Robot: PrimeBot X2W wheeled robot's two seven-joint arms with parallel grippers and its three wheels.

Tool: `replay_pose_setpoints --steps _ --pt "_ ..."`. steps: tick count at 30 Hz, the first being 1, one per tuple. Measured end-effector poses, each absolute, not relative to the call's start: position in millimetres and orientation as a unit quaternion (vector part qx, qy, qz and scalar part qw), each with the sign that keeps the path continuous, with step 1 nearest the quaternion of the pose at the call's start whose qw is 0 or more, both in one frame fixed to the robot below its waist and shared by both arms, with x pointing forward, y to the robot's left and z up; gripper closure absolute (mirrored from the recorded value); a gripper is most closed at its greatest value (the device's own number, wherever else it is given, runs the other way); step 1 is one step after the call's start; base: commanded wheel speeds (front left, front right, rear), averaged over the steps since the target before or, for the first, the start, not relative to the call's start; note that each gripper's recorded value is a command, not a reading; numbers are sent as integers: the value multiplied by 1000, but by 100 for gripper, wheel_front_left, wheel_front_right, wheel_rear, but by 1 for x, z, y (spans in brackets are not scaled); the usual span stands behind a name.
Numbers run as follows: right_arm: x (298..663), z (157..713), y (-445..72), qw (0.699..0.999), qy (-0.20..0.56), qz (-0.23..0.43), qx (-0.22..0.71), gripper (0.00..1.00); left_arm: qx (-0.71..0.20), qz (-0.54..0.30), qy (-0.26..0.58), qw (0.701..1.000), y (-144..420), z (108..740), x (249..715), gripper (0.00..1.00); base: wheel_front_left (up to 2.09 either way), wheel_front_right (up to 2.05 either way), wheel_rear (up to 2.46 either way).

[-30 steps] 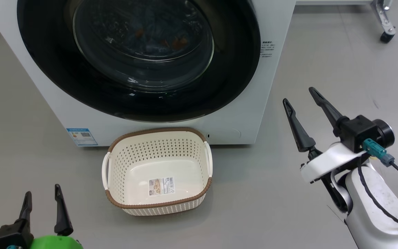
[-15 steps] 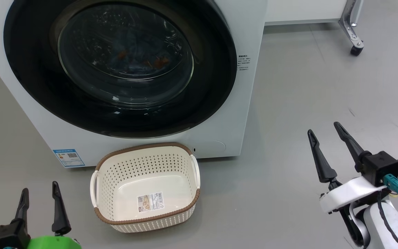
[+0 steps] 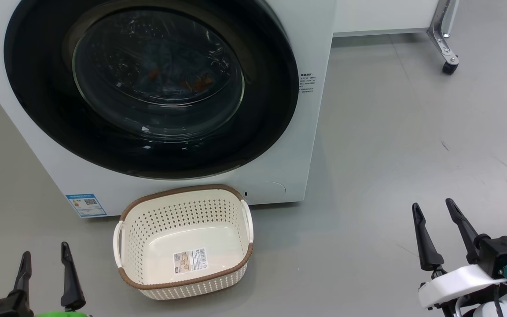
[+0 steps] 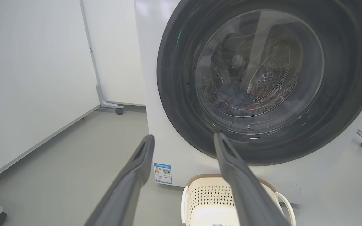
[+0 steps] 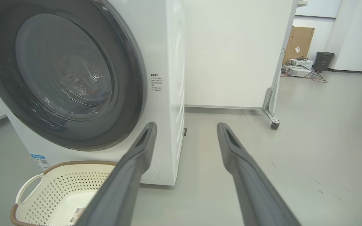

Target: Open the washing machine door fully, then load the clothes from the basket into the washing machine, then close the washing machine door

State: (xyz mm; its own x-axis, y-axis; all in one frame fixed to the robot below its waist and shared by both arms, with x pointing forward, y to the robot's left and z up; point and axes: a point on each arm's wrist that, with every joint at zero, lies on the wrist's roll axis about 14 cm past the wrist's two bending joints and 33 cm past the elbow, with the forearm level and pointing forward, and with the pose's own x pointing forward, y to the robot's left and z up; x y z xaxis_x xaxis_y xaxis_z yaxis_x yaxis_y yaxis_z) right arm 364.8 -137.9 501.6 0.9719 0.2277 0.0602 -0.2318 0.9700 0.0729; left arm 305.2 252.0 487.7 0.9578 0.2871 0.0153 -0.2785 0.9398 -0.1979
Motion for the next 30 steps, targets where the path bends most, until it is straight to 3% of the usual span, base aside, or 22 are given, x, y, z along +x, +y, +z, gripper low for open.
replay_pose_setpoints --steps 30 --pt "348 498 -151 995 -24 86 50 0 -138 147 -20 979 253 483 300 0 0 0 0"
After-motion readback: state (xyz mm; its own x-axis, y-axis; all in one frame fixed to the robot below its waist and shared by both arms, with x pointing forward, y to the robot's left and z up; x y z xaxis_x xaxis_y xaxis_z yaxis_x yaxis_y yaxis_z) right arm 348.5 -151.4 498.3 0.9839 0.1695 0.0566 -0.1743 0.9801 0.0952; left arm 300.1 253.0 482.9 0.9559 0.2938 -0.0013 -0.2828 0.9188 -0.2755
